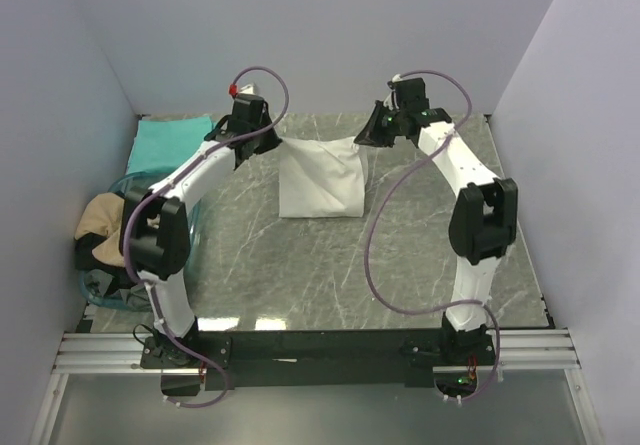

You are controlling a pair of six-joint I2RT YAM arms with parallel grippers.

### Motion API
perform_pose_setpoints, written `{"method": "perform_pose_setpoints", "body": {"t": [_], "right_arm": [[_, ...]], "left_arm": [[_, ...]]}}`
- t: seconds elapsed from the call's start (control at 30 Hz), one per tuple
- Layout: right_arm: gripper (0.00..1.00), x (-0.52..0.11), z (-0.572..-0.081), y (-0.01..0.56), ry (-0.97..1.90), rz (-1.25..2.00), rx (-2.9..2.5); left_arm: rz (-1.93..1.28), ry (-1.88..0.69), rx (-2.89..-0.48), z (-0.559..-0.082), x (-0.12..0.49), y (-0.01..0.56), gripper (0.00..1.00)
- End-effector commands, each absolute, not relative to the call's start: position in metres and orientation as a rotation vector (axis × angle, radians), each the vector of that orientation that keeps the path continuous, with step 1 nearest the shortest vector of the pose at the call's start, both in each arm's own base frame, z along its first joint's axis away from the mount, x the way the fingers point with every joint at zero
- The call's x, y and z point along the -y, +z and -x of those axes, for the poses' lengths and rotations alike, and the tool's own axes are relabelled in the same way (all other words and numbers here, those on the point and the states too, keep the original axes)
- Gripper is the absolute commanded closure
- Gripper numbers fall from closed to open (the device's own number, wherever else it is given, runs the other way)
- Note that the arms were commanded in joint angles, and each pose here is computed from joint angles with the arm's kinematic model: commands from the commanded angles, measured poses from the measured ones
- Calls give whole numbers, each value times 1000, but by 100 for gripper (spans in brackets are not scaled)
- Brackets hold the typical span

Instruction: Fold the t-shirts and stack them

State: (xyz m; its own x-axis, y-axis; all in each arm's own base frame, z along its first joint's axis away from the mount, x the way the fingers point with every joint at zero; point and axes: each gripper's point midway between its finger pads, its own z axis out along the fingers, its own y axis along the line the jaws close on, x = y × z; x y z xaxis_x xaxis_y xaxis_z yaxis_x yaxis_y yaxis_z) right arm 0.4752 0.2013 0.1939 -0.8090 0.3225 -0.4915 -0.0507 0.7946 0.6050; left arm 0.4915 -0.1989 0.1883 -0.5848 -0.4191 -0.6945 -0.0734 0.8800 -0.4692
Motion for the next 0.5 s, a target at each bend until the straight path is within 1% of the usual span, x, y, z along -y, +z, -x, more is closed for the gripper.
{"method": "perform_pose_setpoints", "body": {"t": [0.0,0.07,0.1,0.13,0.17,0.2,0.27,0.3,0.33,0.37,0.4,0.43,0.47], "right_arm": [[100,-202,-502,192,881,-185,-2376],[100,-204,-514,191,918,-169,-2368],[100,-206,-521,174,934,-178,-2390],[100,-205,-527,171,952,-184,-2384],[100,-206,-535,172,969,-188,-2367],[100,-205,-542,156,976,-212,-2384],[99,-205,-557,156,1028,-212,-2343],[94,-206,-564,144,1040,-213,-2342],[84,-206,-573,145,1047,-198,-2307],[78,-208,-583,155,1052,-169,-2268],[68,-208,-590,145,1049,-162,-2266],[55,-209,-595,146,1040,-138,-2255],[51,-208,-600,157,1040,-112,-2227]], "left_arm": [[325,-532,-2127,-519,201,200,99],[339,-531,-2155,-529,198,182,99],[343,-533,-2147,-535,198,182,99],[355,-535,-2142,-541,197,180,99],[372,-530,-2166,-546,195,165,99],[377,-536,-2152,-554,194,170,99],[382,-543,-2167,-564,196,156,99],[382,-550,-2168,-568,197,153,99],[371,-565,-2150,-575,199,160,99],[373,-568,-2166,-580,200,148,92],[355,-595,-2173,-582,205,148,78],[345,-604,-2159,-587,206,155,62],[347,-604,-2166,-588,207,153,36]]}}
